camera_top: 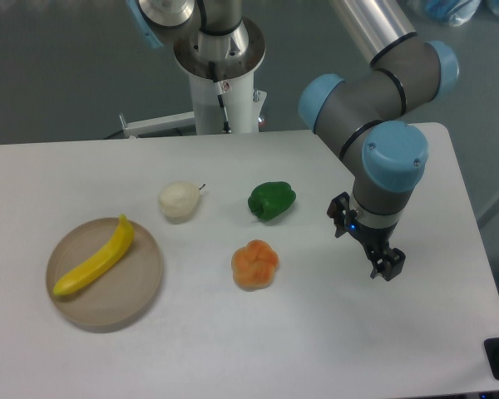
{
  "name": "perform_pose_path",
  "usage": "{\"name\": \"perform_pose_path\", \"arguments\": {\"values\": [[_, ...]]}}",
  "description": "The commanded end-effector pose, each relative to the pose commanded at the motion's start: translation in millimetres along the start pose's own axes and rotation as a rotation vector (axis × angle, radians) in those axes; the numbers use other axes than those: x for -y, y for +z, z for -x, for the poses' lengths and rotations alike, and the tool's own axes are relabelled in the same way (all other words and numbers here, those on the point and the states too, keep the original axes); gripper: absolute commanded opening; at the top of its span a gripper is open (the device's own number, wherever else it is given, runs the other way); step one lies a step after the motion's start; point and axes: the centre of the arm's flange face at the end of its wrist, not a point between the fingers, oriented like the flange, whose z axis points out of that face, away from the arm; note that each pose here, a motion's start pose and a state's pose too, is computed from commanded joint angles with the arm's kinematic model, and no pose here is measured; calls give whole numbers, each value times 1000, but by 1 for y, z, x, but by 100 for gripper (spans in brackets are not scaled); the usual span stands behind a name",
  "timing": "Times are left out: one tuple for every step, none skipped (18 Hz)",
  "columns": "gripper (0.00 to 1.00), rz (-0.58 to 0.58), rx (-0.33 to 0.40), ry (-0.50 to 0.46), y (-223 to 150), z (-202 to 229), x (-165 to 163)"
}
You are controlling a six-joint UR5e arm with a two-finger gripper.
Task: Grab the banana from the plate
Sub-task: 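Move the open gripper over to the yellow banana on the wooden plate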
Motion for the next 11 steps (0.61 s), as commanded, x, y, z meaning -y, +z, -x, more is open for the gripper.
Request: {"name": "perform_pose_path", "arguments": {"values": [[100,0,-2,0,1,0,0],[100,0,0,-2,0,-1,0],[100,-6,3,-5,-3,-2,4],[100,-10,7,-5,-6,-3,8],[100,-13,6,-9,-8,-8,17],[100,-20,8,-9,-13,-19,40],[100,-20,2,-14,-14,-30,53],[100,-24,-2,-25,-14,-42,67],[100,-40,-5,-34,-21,-58,87],[100,-63,-9,-43,-30,-77,112],[100,-78,-9,-52,-38,-93,129]]}}
